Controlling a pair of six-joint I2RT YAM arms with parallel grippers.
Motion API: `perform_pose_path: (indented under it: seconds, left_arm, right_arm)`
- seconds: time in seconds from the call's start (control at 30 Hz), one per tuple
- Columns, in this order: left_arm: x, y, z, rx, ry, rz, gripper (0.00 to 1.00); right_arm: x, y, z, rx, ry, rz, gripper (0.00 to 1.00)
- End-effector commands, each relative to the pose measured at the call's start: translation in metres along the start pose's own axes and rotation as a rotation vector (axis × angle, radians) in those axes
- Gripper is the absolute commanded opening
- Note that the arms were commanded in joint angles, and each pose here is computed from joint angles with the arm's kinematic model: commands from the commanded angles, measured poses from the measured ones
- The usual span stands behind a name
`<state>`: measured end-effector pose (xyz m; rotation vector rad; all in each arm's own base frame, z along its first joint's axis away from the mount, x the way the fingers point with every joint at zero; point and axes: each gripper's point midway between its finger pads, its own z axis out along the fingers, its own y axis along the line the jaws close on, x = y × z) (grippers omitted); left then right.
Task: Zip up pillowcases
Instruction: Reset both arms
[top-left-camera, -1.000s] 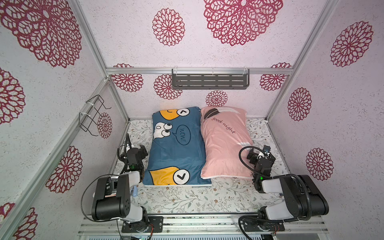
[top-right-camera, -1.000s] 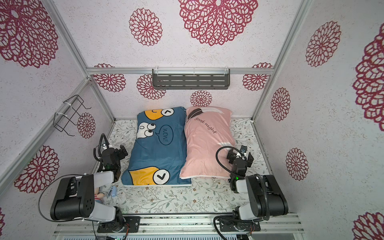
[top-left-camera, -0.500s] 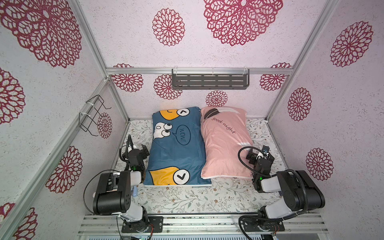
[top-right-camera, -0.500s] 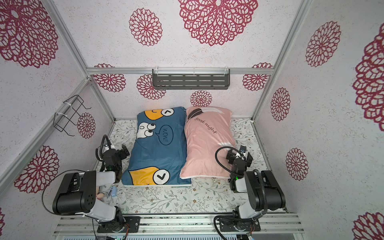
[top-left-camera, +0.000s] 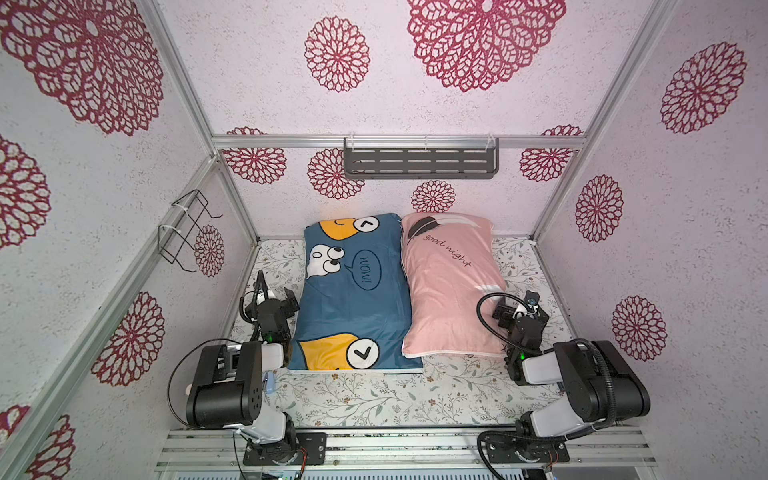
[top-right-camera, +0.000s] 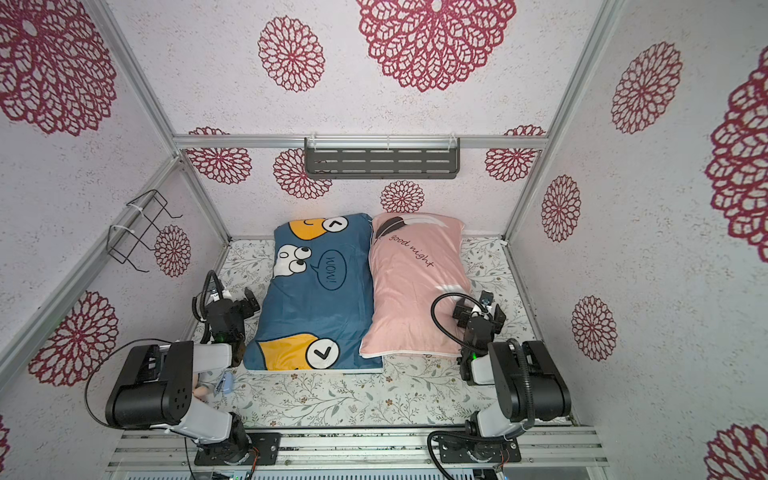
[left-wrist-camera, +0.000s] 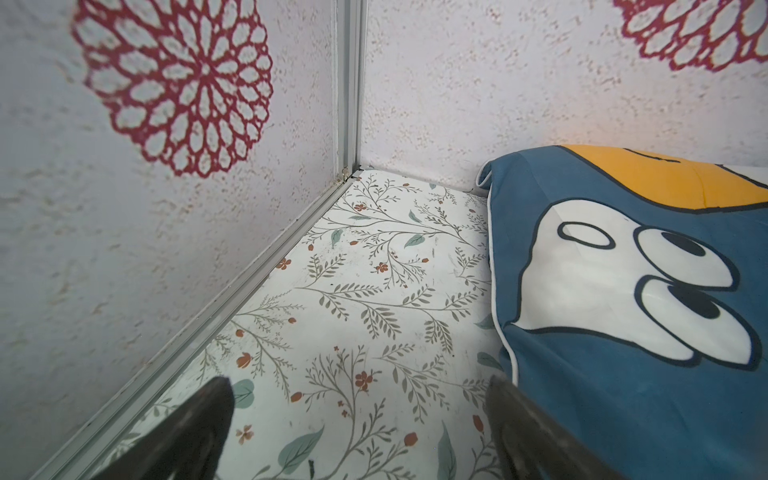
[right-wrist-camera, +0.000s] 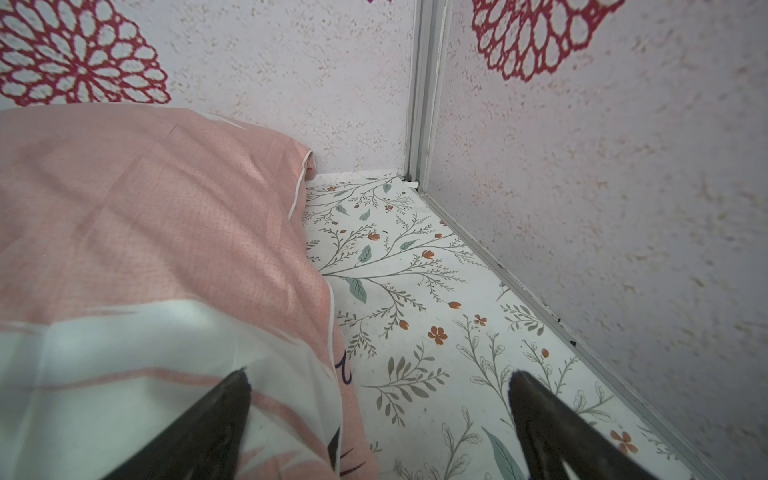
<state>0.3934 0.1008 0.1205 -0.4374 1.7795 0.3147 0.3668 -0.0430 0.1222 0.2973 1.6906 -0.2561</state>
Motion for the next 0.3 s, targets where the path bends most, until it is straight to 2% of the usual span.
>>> perform_pose_path:
  seconds: [0.0, 0.27]
  left_arm:
    - [-0.0016, -0.0045, -0.0001, 0.014, -0.012, 0.023, 0.98]
    - [-0.0012, -0.0039, -0.0004, 0.017, -0.012, 0.021, 0.98]
  right_arm:
    - [0.0056, -0.0033, 0.0019, 0.012, 0.026, -0.016, 0.99]
    - [0.0058, -0.0033, 0.0019, 0.012, 0.027, -0.016, 0.99]
